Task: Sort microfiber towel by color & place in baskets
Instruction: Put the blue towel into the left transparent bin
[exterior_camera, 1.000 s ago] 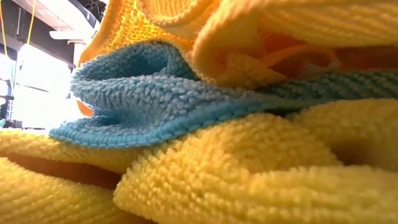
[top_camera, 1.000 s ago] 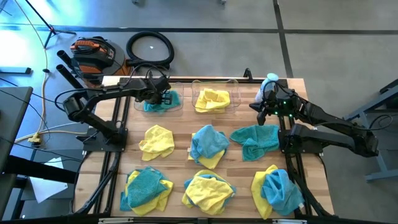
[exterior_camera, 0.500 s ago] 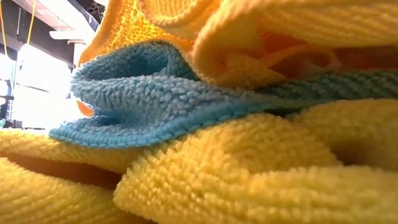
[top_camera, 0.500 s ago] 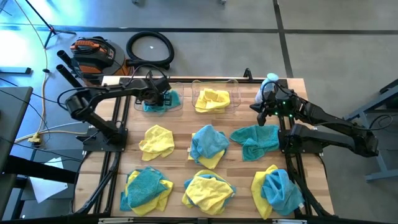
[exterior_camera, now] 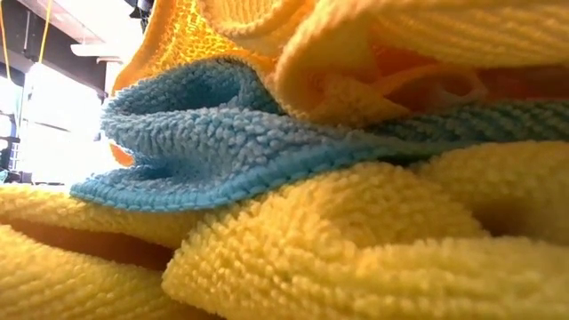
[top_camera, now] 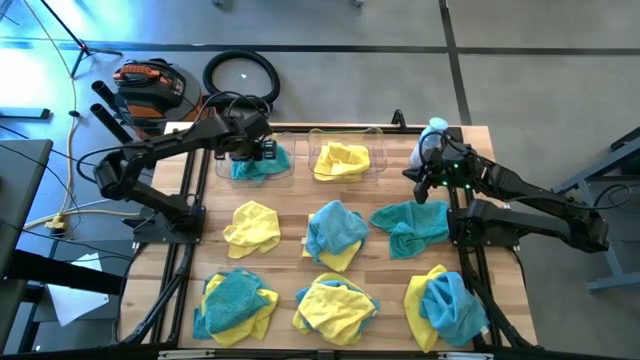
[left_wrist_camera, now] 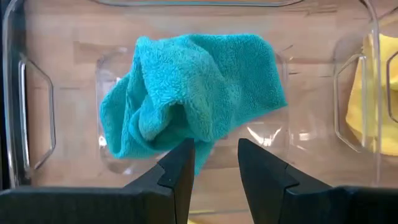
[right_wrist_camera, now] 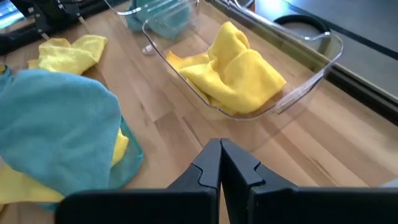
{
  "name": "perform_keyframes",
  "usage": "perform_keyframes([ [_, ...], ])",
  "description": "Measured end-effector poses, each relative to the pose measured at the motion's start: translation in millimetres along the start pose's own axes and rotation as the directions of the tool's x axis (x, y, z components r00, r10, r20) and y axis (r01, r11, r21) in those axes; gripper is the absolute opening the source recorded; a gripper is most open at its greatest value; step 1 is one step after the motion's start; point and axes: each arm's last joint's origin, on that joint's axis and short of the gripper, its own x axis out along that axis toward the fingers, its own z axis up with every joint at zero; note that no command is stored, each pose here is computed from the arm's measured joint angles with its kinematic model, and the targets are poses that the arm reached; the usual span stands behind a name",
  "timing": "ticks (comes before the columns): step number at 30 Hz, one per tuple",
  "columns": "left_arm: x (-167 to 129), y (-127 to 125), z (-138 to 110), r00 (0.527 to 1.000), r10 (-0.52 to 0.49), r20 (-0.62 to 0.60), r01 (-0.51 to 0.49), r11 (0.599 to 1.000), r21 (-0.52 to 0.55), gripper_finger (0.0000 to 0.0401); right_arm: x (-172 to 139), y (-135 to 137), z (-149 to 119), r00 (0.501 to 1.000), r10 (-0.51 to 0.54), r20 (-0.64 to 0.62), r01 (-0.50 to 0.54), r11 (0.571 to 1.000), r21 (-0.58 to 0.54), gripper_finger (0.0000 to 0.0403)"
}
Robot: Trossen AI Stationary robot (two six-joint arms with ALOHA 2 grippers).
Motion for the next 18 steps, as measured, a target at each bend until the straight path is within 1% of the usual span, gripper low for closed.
perform_keyframes([
  [6, -14, -9, -22, 0.999, -0.051, -0.019, 0.051, 0.998, 0.037, 0.0113, 0, 0, -2, 1.0, 0.002, -0.022, -0.002, 1.0, 0.002, 0.0],
  [12, -28, -25, -58, 0.992, -0.117, -0.056, 0.124, 0.984, 0.128, 0.0113, 0, 0, -2, 1.0, 0.005, -0.023, -0.005, 1.0, 0.009, 0.0],
  [14, -32, -29, -70, 0.989, -0.133, -0.064, 0.14, 0.981, 0.134, 0.0113, 0, 0, -2, 1.0, 0.005, -0.024, -0.005, 1.0, 0.009, 0.0],
  [18, -41, -35, -93, 0.986, -0.156, -0.062, 0.162, 0.98, 0.113, 0.0113, 0, 0, -2, 1.0, 0.005, -0.024, -0.005, 1.0, 0.009, 0.0],
])
